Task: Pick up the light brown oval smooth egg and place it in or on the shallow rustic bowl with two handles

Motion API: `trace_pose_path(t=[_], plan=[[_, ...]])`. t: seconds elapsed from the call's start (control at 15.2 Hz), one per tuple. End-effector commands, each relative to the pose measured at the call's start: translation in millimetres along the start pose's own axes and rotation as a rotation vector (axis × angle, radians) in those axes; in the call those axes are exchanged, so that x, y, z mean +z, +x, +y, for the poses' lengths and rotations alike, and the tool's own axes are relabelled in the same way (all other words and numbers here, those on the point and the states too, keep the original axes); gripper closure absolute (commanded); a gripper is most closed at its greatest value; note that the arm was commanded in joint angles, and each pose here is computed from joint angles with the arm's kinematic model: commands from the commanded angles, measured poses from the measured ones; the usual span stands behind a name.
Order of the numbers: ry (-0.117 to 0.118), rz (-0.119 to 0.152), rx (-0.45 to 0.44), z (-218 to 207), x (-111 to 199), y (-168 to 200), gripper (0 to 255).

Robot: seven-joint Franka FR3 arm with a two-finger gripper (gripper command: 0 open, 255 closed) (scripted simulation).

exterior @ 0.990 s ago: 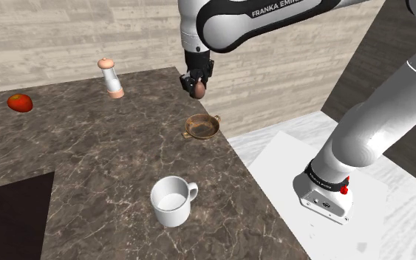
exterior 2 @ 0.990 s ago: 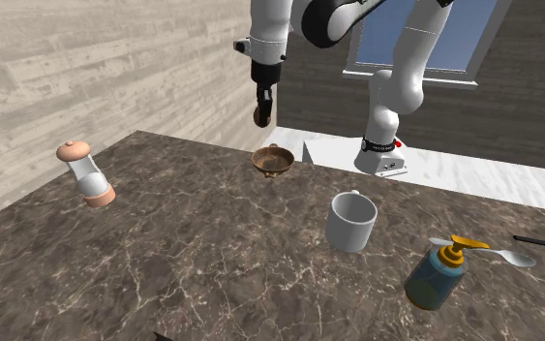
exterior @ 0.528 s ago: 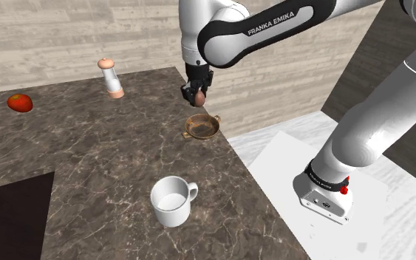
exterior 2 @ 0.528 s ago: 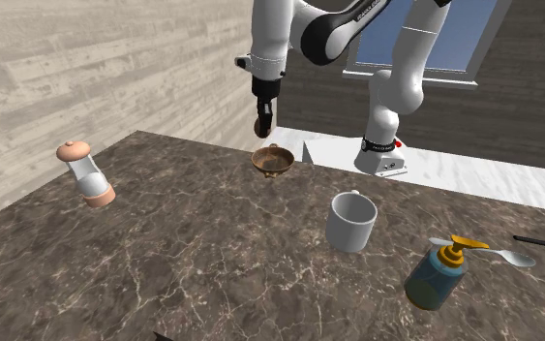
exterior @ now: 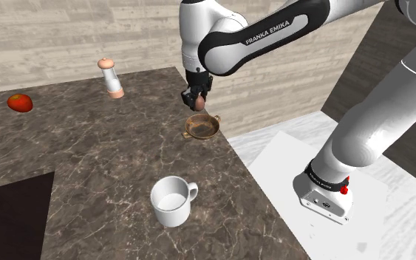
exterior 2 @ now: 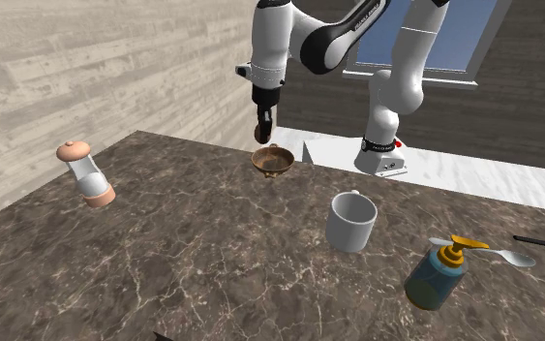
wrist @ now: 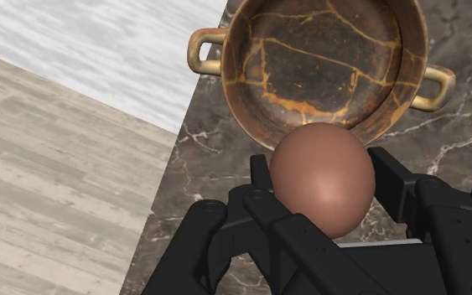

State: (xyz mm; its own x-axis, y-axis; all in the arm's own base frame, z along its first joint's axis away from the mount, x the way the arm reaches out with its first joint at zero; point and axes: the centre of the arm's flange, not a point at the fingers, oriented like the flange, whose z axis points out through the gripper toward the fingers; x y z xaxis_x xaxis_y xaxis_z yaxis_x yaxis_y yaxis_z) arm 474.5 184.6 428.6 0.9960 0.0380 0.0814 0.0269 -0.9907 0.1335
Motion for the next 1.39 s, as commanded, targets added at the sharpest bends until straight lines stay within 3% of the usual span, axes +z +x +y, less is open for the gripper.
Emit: trace_pose_path(t=[0.0,0.13,0.2,0.53,0.79,1.32], plan=[[0.000,0.000,0.000,0.0,0.1,0.0,255],[0.000,0.000,0.000,0.0,0.1,0.0,255],[0.000,0.000,0.000,0.0,0.1,0.0,0],[0.000,0.000,0.000,0.0,0.1,0.0,0],[0.000,0.000,0.000,0.0,-49.9,0.0,0],[0.000,0.000,0.000,0.0,-49.9,0.0,0]])
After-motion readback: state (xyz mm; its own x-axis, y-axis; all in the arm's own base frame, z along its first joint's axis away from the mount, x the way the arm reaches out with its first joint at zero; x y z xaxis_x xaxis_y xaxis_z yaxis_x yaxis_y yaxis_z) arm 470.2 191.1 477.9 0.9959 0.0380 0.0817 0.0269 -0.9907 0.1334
